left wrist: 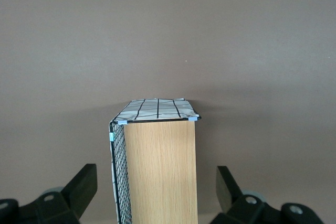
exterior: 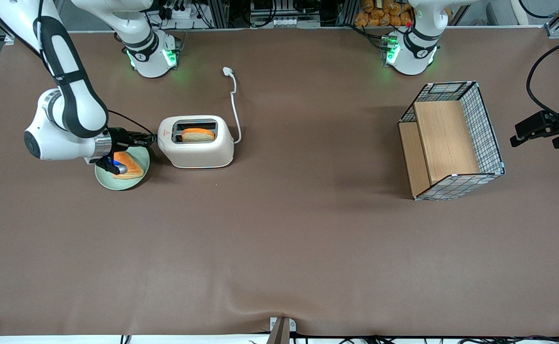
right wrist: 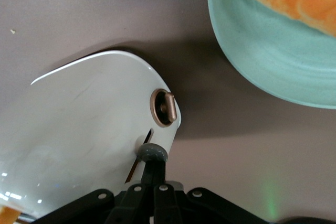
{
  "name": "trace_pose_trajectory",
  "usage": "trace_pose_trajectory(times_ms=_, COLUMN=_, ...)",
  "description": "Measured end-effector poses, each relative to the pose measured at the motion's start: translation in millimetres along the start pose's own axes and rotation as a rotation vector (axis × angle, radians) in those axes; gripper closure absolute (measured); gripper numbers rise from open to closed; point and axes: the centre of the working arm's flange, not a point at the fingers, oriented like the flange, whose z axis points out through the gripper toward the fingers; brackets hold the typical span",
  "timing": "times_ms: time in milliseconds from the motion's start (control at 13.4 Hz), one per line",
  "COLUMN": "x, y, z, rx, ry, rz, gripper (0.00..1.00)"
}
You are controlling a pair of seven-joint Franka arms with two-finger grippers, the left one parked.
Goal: Press toaster button with right arm
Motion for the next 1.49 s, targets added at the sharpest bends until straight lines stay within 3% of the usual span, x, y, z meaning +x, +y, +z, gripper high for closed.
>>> trace_pose_trajectory(times_ms=969, x=9, y=9, z=9, rx=0.038, ry=-0.008, rz=-0.031, gripper=0.99)
trace_pose_trajectory(times_ms=1342, x=14, y=-6, z=-35, rx=0.079, ry=-0.014, rz=-0.063, gripper=0.99)
trace_pose_trajectory(times_ms=1416, x=16, y=-4, z=-50, rx=0.092, ry=-0.002, rz=-0.063, gripper=0.94)
trace_pose_trajectory(times_ms=1491, x=19, y=1, z=-63, rx=0.106, ry=0.012, rz=-0.057, gripper=0.83)
